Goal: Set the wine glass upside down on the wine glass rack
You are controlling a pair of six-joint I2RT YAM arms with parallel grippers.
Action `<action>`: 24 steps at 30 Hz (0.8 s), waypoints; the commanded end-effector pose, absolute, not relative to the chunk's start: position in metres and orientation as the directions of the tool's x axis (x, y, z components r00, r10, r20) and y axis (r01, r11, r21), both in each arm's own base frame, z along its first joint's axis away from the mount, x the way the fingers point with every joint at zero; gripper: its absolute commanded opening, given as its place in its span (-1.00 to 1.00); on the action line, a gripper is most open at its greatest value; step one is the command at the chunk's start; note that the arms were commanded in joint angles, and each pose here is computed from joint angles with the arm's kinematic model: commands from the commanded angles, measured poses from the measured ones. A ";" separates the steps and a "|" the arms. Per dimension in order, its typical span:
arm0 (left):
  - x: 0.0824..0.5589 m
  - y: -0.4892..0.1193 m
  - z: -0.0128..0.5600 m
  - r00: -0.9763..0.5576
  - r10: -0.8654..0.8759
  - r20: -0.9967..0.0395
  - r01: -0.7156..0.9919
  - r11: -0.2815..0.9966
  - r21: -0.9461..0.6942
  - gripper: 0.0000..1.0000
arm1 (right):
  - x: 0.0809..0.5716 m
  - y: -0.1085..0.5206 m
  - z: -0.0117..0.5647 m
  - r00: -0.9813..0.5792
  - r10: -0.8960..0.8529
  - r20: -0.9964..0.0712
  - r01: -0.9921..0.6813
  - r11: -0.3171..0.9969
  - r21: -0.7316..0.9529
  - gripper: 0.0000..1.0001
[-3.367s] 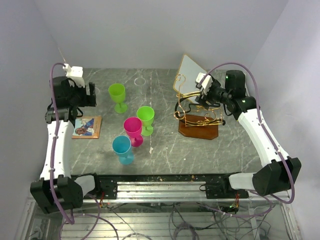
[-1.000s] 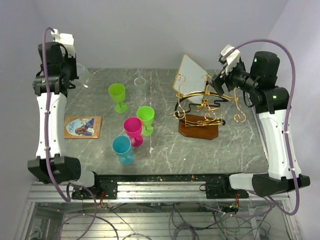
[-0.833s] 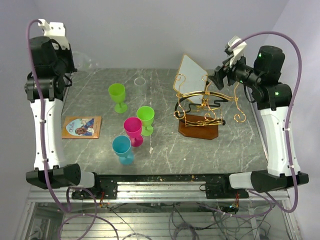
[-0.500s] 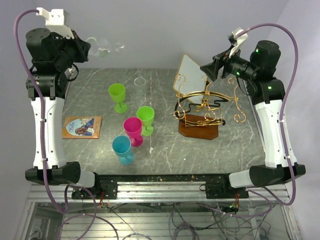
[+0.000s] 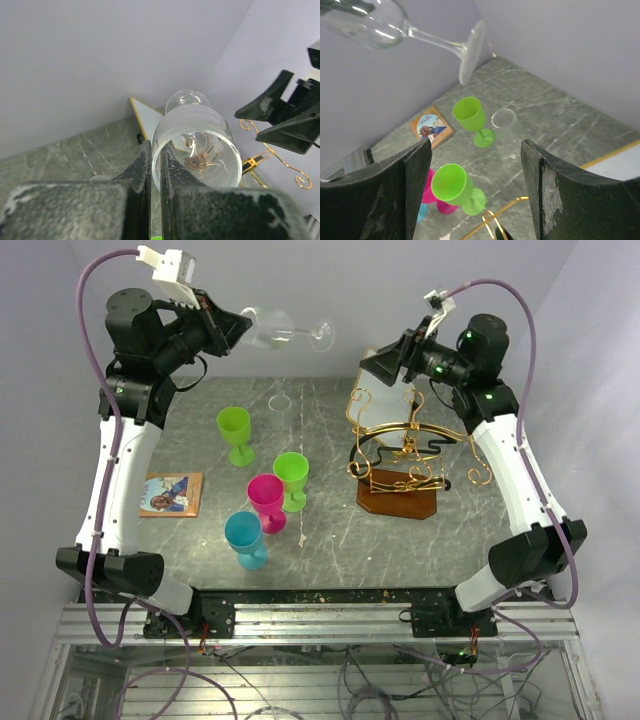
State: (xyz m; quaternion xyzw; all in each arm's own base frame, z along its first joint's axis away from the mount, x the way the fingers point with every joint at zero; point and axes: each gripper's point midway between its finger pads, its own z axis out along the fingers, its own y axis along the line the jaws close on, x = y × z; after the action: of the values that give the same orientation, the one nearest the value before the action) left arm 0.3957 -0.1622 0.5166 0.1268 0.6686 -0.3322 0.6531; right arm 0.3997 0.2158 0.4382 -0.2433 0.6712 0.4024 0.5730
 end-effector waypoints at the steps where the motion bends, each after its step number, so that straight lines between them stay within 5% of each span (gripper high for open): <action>1: 0.383 -0.189 0.534 -0.089 -0.297 -0.951 0.702 0.658 -0.271 -0.86 | 0.399 0.245 0.445 -0.249 0.185 -0.951 -0.822 0.479 0.309 0.44; 8: 0.378 -0.205 0.526 -0.119 -0.287 -0.951 0.726 0.628 -0.280 -0.86 | 0.411 0.266 0.432 -0.280 0.181 -0.943 -0.798 0.502 0.334 0.38; 24: 0.368 -0.214 0.519 -0.130 -0.269 -0.954 0.743 0.611 -0.273 -0.86 | 0.413 0.269 0.433 -0.303 0.206 -0.930 -0.793 0.486 0.366 -0.51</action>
State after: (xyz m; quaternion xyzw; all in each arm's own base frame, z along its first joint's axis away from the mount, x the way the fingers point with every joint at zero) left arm 0.3870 -0.2110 0.4900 0.1644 0.6752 -0.3881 0.6053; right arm 0.4140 0.2689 0.4154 -0.2185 0.6826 0.4520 0.5310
